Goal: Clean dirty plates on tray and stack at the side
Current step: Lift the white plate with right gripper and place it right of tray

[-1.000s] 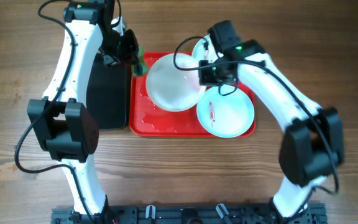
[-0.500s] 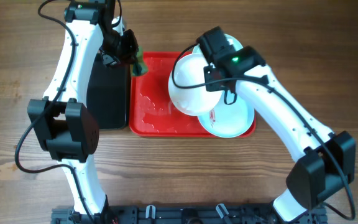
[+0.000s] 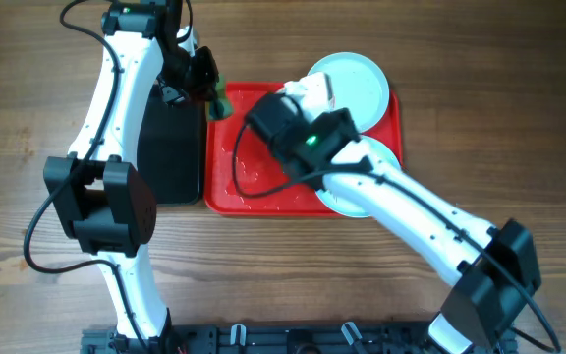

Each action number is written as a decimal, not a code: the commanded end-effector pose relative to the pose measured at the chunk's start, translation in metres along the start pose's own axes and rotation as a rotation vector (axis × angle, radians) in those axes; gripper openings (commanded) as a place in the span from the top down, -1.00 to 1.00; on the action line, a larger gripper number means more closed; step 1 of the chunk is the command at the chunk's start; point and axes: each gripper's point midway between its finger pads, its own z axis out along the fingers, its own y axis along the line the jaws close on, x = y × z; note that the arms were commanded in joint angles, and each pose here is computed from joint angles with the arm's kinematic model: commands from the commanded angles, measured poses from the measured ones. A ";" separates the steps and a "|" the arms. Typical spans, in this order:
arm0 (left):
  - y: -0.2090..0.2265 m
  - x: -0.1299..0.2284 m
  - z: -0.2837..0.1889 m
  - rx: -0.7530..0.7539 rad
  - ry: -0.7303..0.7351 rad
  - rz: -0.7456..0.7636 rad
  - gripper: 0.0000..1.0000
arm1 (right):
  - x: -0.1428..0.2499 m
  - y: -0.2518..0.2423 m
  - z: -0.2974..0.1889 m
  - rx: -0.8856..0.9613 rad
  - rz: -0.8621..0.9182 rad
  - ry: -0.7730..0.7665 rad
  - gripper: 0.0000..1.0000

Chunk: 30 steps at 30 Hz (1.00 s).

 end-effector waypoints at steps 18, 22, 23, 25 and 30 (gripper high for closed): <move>-0.001 -0.002 0.001 -0.004 -0.007 0.025 0.92 | -0.046 -0.031 -0.106 0.445 -0.033 -0.473 0.92; -0.001 -0.002 0.001 -0.004 -0.007 0.025 0.92 | -0.047 -0.031 -0.106 0.443 -0.022 -0.476 0.91; -0.001 -0.002 0.001 -0.004 -0.007 0.025 0.92 | -0.047 -0.030 -0.106 0.441 -0.017 -0.477 0.92; -0.001 -0.002 0.001 -0.004 -0.007 0.025 0.92 | -0.048 -0.030 -0.106 0.437 -0.008 -0.479 0.91; -0.001 -0.002 0.001 -0.004 -0.007 0.025 0.92 | -0.044 -0.017 -0.096 0.342 0.021 -0.440 0.91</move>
